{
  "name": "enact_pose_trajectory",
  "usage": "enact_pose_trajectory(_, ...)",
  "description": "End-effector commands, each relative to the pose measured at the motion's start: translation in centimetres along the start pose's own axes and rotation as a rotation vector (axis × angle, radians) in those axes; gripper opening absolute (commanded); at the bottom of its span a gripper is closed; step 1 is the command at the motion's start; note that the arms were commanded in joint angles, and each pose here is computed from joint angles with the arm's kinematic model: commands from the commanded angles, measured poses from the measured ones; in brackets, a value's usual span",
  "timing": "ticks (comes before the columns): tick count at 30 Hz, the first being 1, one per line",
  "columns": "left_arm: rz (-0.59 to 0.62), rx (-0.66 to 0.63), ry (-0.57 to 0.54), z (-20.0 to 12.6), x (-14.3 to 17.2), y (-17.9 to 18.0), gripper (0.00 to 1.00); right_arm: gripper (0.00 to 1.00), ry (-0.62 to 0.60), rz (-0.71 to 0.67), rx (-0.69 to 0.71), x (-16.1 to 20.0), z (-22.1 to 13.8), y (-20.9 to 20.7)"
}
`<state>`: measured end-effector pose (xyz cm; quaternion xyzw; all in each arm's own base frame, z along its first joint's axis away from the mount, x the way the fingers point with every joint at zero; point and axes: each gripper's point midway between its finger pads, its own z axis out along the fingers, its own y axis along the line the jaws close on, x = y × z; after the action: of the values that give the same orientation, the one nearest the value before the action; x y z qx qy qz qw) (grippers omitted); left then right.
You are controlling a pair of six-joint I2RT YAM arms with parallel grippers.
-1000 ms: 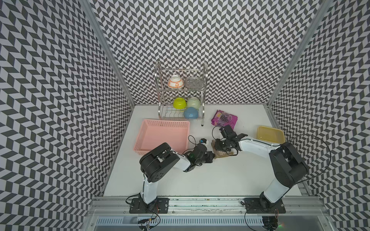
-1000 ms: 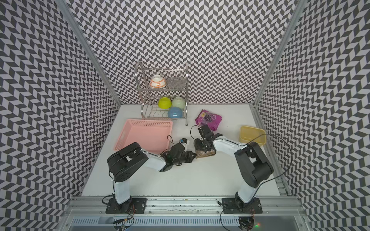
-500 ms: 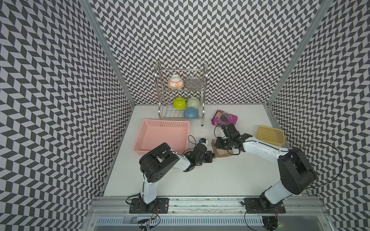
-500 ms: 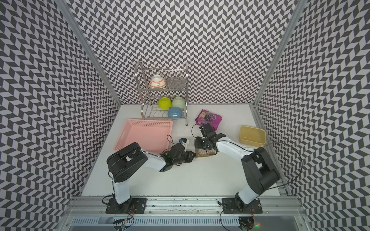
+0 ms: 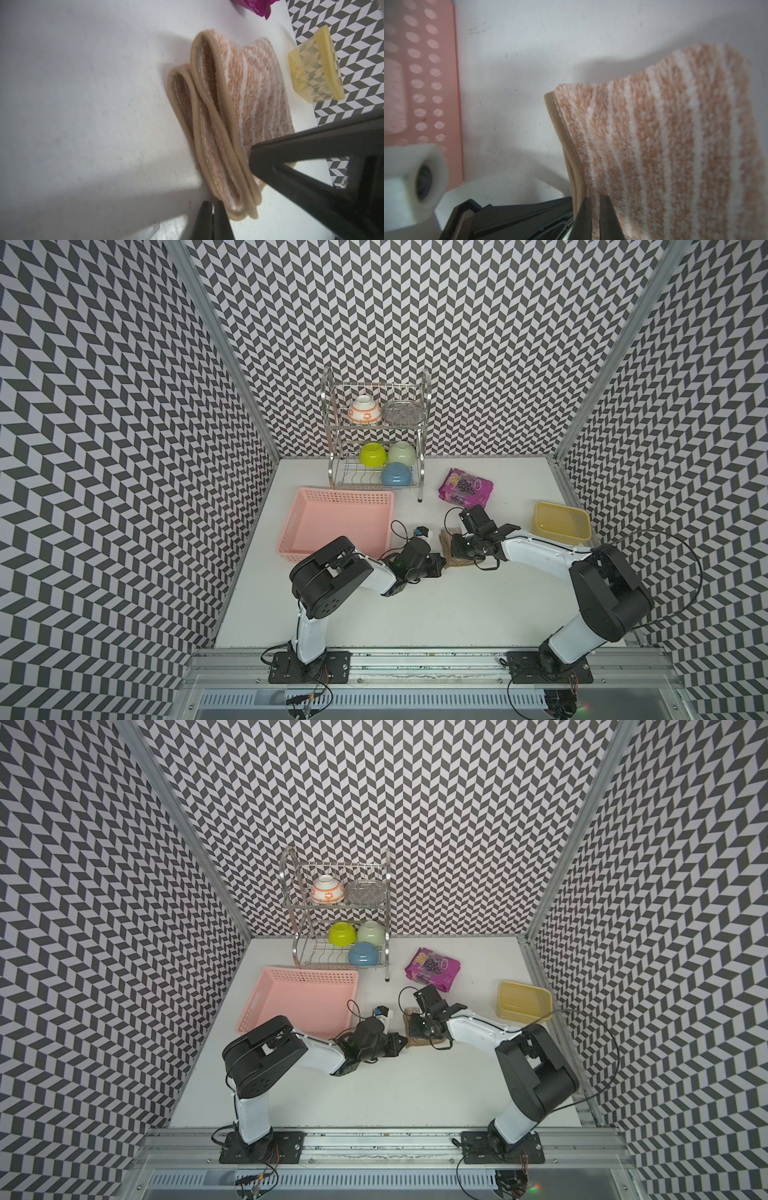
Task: Fold the square dishcloth
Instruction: Smooth out the cleaning item at the center of the board.
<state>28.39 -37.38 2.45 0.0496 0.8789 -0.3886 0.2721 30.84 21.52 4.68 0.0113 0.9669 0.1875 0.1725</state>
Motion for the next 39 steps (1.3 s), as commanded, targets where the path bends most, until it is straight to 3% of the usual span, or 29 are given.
enact_pose_trajectory(1,0.015,-0.003,0.013,0.6,0.3,-0.1,0.07,0.11,0.008,-0.025,-0.04,0.6,0.7,0.8)
enact_pose_trajectory(17,0.014,-0.003,0.003,0.4,0.1,-0.2,0.1,0.07,0.051,-0.017,-0.053,1.9,2.0,0.5)
enact_pose_trajectory(27,0.057,-0.03,-0.067,-0.9,-2.4,-1.3,0.24,0.13,-0.163,-0.073,-0.046,-3.7,-4.7,2.6)
enact_pose_trajectory(32,0.065,-0.058,-0.097,-1.7,-3.5,-1.6,0.24,0.14,-0.235,-0.03,0.052,-5.0,-6.5,-0.5)
enact_pose_trajectory(39,0.143,-0.11,-0.153,-2.6,-5.5,-3.1,0.24,0.19,-0.234,0.054,0.129,-4.5,-6.1,-6.6)
